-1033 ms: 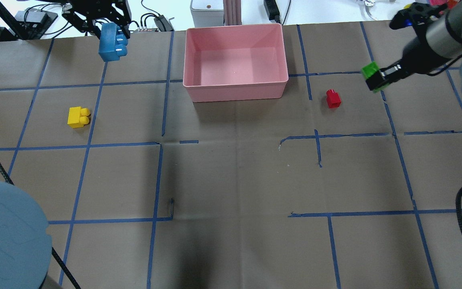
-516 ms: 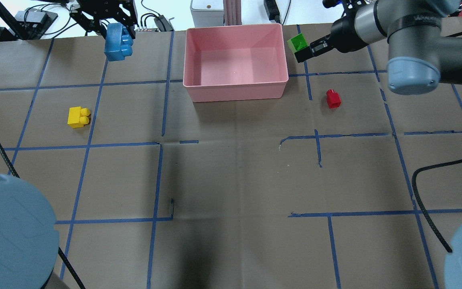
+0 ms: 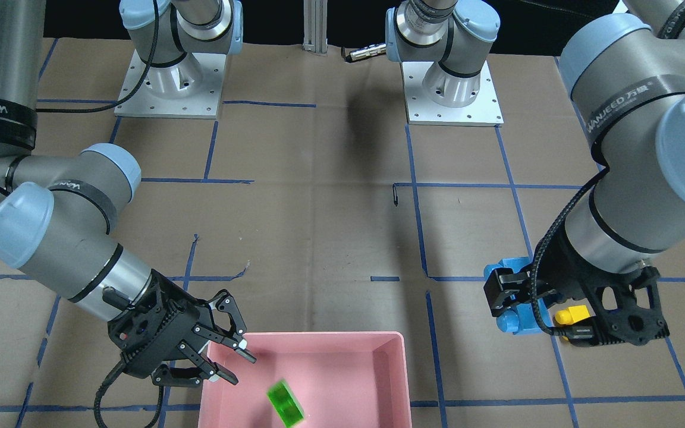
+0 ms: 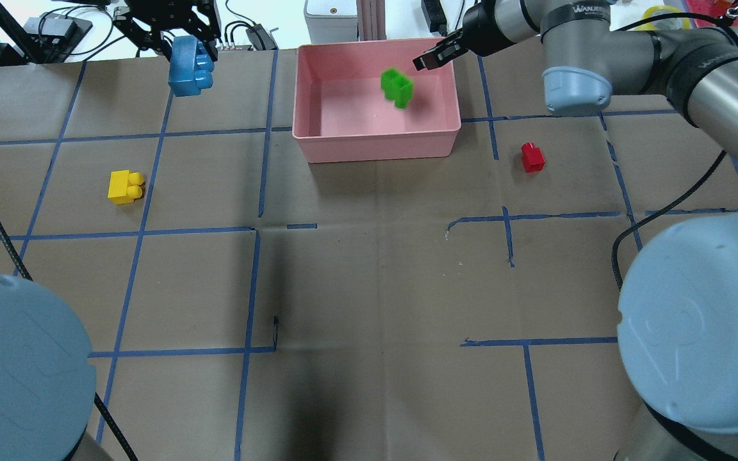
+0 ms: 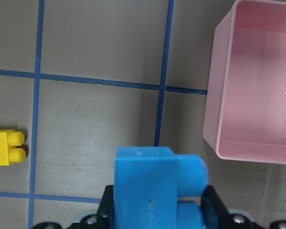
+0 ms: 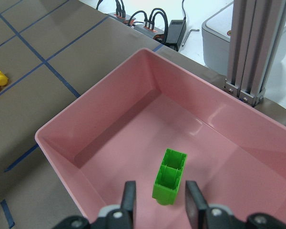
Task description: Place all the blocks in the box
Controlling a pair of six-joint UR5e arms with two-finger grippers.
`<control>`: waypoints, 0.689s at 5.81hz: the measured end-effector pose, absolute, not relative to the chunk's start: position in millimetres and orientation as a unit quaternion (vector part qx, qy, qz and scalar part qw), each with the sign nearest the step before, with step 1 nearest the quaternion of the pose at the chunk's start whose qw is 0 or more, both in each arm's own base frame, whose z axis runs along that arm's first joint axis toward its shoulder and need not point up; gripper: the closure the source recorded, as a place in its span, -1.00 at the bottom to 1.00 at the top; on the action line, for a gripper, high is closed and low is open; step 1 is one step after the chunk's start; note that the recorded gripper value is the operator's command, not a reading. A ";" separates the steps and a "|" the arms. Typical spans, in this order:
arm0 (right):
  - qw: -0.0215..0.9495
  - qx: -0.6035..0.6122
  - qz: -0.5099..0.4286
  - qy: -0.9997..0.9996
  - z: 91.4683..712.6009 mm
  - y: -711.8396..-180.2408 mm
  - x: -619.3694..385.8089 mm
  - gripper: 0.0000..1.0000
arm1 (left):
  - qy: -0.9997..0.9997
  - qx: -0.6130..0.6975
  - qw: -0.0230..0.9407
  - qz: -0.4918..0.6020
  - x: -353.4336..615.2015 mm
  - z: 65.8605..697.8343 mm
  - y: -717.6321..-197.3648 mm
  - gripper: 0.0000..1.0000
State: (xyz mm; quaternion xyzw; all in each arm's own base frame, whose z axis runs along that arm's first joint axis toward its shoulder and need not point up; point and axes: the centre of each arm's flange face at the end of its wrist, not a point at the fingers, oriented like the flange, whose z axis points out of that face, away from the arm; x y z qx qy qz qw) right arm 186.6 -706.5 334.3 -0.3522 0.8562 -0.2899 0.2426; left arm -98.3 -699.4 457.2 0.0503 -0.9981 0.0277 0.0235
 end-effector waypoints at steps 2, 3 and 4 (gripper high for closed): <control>0.240 -0.354 -0.283 0.858 332.5 -706.3 192.0 -1.00 | -0.997 0.060 0.036 0.041 -101.7 449.3 -711.4 0.62; 0.225 -0.343 -0.260 0.874 335.1 -701.5 181.4 -1.00 | -0.995 0.073 0.053 0.048 -113.2 441.3 -721.0 0.62; 0.181 -0.323 -0.219 0.903 340.9 -695.3 157.4 -1.00 | -0.993 0.083 0.062 0.060 -139.5 435.3 -733.8 0.62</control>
